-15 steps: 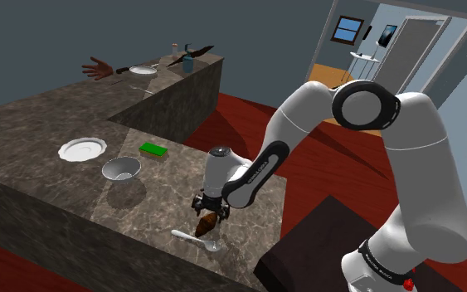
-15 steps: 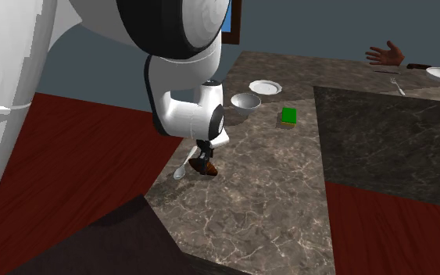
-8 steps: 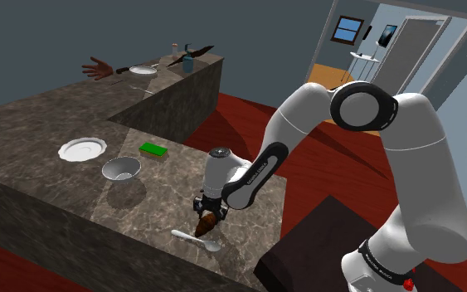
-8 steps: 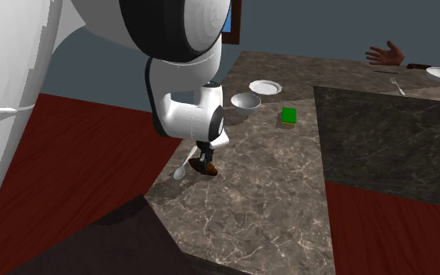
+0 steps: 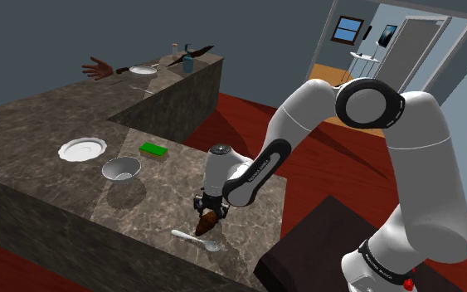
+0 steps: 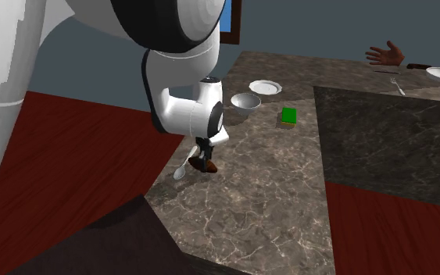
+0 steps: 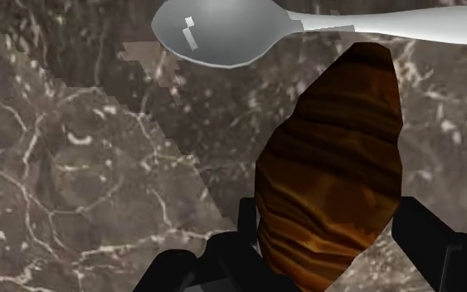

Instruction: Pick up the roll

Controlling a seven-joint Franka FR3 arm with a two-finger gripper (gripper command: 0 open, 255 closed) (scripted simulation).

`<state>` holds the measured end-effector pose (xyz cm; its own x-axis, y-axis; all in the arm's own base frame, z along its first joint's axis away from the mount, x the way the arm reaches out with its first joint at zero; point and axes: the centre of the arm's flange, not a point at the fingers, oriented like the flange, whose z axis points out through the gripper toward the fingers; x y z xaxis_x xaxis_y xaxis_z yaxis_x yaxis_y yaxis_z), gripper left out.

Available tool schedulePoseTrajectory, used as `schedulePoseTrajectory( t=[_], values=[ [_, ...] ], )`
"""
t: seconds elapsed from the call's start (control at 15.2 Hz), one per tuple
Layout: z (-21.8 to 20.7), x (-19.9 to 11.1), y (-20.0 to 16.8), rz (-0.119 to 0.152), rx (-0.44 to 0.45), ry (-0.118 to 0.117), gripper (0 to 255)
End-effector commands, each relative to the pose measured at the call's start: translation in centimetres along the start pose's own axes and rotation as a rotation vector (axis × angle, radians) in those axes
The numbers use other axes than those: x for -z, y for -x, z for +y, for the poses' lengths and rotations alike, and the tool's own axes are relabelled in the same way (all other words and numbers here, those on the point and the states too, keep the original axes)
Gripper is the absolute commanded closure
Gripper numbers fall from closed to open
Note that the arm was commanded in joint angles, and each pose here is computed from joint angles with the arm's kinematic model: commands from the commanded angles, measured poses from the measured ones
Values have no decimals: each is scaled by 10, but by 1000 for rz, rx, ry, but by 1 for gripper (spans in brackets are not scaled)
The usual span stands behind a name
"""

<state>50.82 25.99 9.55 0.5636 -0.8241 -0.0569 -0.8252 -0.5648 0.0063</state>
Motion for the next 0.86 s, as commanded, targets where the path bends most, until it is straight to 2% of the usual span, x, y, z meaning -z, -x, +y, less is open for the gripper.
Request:
schedulePoseTrajectory(
  t=[0.0,0.66,0.79],
  values=[
    [-1,12,0,0,0,0,255],
    [0,65,3,0,0,0,255],
    [0,65,3,0,0,0,255]
  ],
)
